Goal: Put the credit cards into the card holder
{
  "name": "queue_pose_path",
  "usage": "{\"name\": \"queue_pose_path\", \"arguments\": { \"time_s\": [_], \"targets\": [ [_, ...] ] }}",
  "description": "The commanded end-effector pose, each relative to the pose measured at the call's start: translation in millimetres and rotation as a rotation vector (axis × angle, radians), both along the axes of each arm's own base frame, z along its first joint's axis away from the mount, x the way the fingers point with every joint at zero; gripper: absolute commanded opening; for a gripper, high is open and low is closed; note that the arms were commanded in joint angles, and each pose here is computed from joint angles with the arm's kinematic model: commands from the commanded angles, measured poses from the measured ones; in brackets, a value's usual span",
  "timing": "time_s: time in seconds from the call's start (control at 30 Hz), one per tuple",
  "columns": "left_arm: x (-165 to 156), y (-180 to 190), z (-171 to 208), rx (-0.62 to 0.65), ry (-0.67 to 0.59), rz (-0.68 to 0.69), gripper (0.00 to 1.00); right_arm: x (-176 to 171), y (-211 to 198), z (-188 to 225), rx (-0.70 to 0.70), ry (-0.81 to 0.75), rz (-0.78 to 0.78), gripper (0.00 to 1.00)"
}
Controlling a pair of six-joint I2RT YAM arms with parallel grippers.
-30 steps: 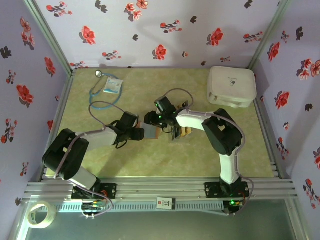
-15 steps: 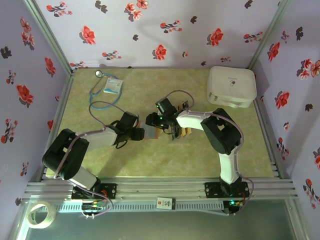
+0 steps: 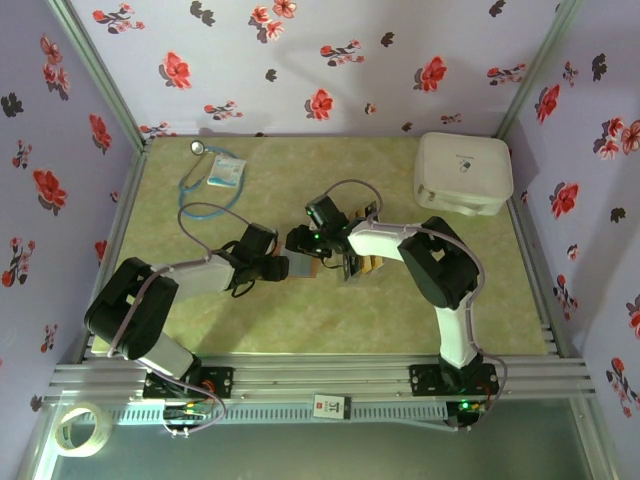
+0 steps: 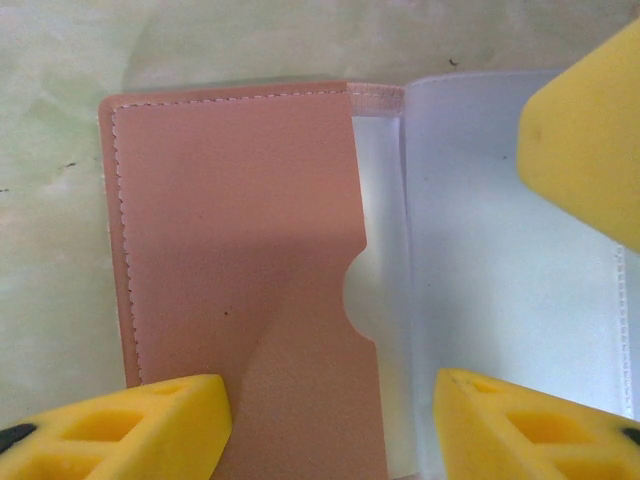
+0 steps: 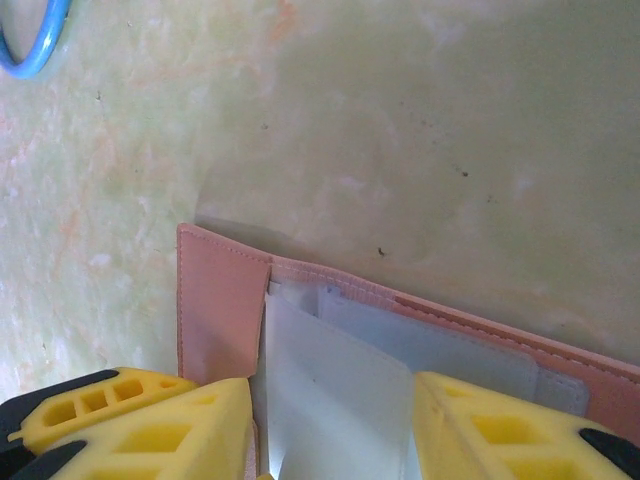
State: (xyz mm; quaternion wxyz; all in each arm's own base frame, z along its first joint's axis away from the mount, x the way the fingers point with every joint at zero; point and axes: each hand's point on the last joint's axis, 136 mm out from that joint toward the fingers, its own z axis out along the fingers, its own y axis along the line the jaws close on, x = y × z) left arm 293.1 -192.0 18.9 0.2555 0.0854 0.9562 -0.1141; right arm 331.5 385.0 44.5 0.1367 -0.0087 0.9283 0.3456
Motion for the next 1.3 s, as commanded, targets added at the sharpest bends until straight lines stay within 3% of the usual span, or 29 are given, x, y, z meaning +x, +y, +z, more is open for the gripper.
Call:
{"name": "queue_pose_path", "arguments": {
  "time_s": [0.0, 0.17, 0.27, 0.4, 0.63, 0.93, 1.27],
  "targets": [
    [-21, 16, -36, 0.08, 0.104, -0.006, 0.6, -1, 8, 3, 0.012, 0.016, 0.017, 0.45],
    [-14, 18, -6, 0.028, 0.035, 0.014, 0.68, -4, 18, 18, 0.046, 0.007, 0.03, 0.46],
    [-9, 21, 24, -0.049, -0.035, 0.047, 0.78, -7, 25, 26, 0.062, 0.003, 0.037, 0.47],
    [-5, 32, 62, -0.146, -0.126, 0.108, 0.99, -10, 38, 32, 0.076, -0.001, 0.044, 0.48],
    [-7, 54, 102, -0.236, -0.224, 0.196, 1.0, -12, 63, 20, 0.071, 0.018, 0.055, 0.49],
    [-9, 61, 100, -0.238, -0.214, 0.223, 1.0, -6, 80, -5, 0.069, 0.049, 0.044, 0.49],
    [-10, 62, 89, -0.218, -0.177, 0.23, 1.0, -23, 60, 52, 0.086, -0.049, 0.105, 0.51]
  ]
}}
